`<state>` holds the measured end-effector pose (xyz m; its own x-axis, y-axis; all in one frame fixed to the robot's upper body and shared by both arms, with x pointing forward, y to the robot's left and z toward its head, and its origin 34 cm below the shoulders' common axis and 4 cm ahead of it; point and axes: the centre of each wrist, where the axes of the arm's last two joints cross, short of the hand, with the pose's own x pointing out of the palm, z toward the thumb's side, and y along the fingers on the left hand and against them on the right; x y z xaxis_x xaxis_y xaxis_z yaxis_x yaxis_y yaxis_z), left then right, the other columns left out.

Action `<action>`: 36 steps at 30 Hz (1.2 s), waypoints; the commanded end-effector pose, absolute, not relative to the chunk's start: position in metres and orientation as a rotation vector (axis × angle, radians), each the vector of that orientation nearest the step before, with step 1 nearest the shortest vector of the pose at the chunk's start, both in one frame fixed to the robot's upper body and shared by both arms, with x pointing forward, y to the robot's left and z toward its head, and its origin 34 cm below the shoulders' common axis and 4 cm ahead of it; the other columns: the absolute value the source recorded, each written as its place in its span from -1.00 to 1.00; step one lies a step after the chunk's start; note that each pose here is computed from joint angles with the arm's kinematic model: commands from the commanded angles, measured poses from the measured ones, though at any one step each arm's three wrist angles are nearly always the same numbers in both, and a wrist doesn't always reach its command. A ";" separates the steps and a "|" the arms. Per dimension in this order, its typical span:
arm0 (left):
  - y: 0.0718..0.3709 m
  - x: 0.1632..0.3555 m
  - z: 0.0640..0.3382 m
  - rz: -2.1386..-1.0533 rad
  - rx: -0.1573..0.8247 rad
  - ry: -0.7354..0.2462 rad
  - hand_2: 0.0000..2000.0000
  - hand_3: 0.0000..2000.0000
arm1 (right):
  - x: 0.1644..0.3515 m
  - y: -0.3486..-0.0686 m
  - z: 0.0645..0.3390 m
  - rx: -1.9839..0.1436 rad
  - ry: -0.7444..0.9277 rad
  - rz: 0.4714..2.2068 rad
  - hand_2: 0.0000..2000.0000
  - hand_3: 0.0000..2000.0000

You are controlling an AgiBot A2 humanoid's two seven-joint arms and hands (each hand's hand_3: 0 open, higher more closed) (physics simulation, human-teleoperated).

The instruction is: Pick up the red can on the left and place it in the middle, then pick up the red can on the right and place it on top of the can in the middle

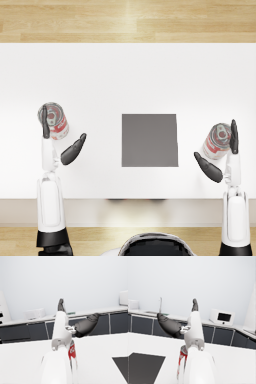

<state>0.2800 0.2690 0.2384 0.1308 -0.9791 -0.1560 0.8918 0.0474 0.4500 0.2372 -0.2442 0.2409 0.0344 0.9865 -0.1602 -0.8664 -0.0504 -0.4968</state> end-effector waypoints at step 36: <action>0.317 0.374 0.103 -1.290 -0.170 0.152 -1.00 -1.00 | 0.286 -0.278 0.105 -0.034 0.073 1.426 -1.00 -1.00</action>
<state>0.3685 0.3169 0.0930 0.2754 -0.9611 -0.0192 0.9320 0.2718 -0.2398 0.2780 -0.2781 0.1037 0.1437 0.9869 -0.0732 -0.9893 0.1453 0.0162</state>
